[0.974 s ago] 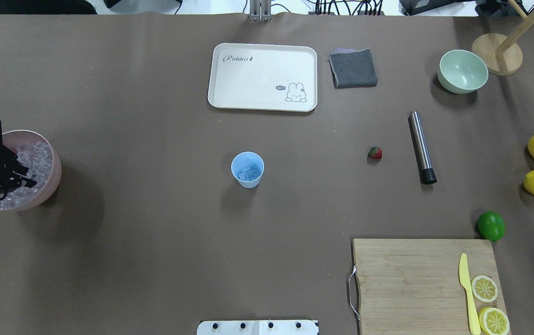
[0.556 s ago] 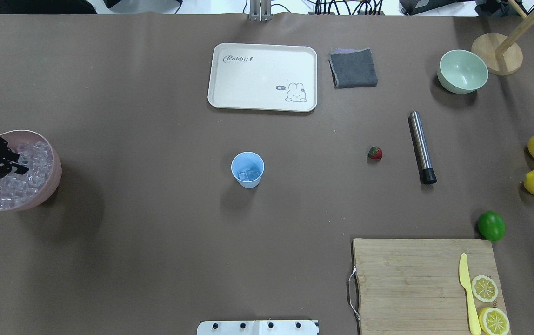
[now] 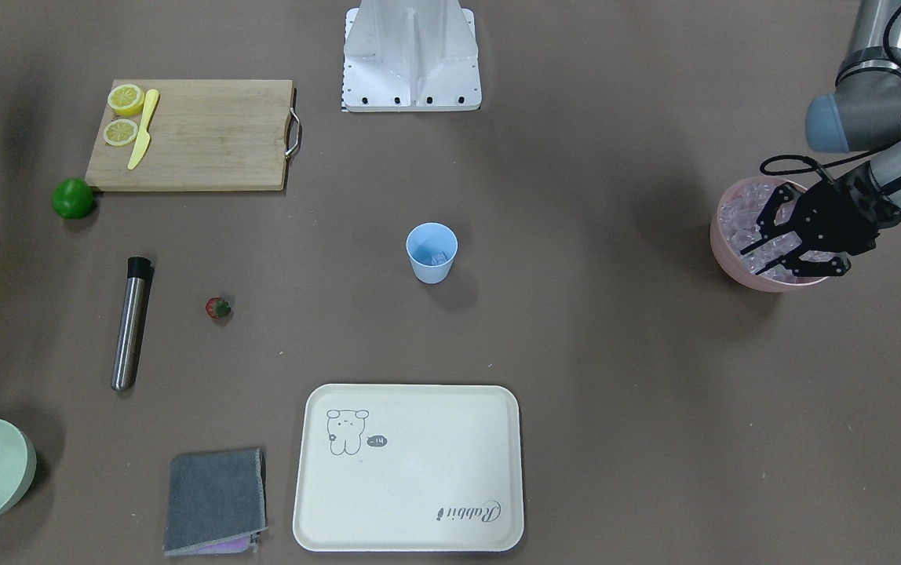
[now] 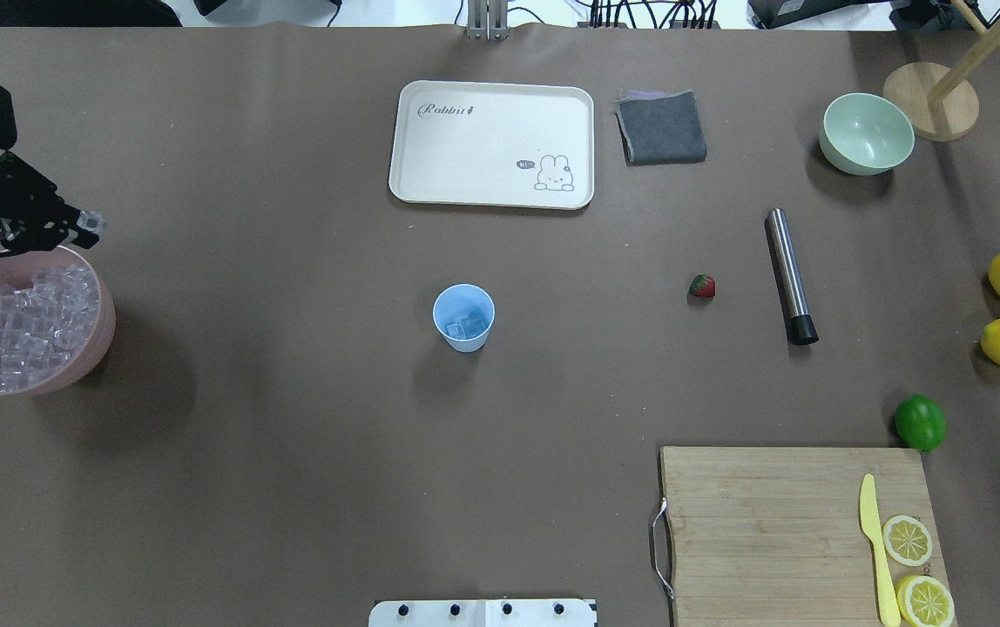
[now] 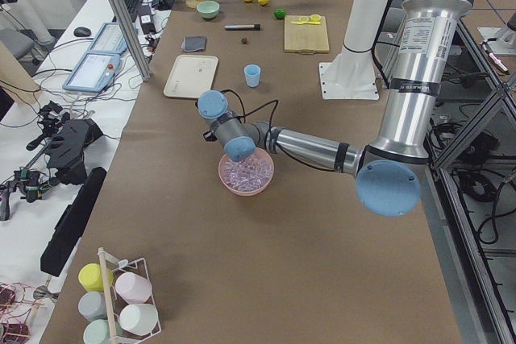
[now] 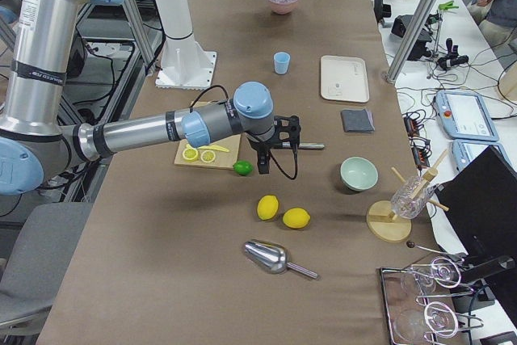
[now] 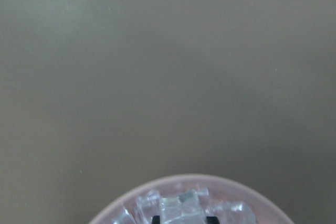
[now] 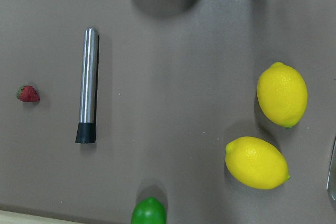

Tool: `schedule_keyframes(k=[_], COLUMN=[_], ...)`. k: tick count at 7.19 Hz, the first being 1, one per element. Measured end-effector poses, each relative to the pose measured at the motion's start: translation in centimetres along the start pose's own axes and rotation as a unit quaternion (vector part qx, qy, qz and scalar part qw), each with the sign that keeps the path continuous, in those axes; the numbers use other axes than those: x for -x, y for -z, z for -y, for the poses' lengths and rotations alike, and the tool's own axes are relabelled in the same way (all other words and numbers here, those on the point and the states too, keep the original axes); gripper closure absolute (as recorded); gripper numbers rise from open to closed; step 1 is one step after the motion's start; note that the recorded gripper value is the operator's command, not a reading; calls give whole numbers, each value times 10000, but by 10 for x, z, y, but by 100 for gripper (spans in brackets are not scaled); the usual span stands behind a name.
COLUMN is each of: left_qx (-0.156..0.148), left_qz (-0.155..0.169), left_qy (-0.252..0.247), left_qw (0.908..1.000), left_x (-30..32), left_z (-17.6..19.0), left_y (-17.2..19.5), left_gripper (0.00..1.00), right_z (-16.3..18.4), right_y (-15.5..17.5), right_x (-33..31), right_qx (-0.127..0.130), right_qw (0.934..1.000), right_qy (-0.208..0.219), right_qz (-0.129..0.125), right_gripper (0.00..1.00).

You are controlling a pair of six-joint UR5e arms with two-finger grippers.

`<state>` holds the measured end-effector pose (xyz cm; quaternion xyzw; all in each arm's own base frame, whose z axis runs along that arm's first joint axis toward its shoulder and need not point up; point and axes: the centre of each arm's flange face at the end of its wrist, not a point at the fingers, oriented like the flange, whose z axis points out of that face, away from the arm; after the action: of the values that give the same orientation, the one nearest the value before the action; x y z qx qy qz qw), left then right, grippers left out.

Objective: Mash ice and strawberries in cup
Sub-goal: 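Carry the ice cube with the left gripper over the light-blue cup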

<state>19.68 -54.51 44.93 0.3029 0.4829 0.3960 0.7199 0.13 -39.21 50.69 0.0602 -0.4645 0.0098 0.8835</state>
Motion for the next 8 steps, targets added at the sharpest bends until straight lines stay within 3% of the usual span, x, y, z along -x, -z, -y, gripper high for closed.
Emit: schedule_keyframes(k=[4, 6, 8], left_qx=[-502, -672, -869], left_qz=[-441, -400, -196], left_qy=[970, 1319, 1517], left_qw=[9930, 9882, 9844], left_x=[-85, -149, -203], left_z=[167, 215, 241], left_y=[-22, -67, -116], left_gripper=[100, 100, 100], right_z=[1, 1, 1], right_y=[1, 1, 1], right_x=[2, 3, 3], right_qx=[-11, -19, -35], right_qw=[10000, 10000, 9999], right_qy=[28, 58, 89], right_qz=[13, 33, 79], right_gripper=[0, 0, 0])
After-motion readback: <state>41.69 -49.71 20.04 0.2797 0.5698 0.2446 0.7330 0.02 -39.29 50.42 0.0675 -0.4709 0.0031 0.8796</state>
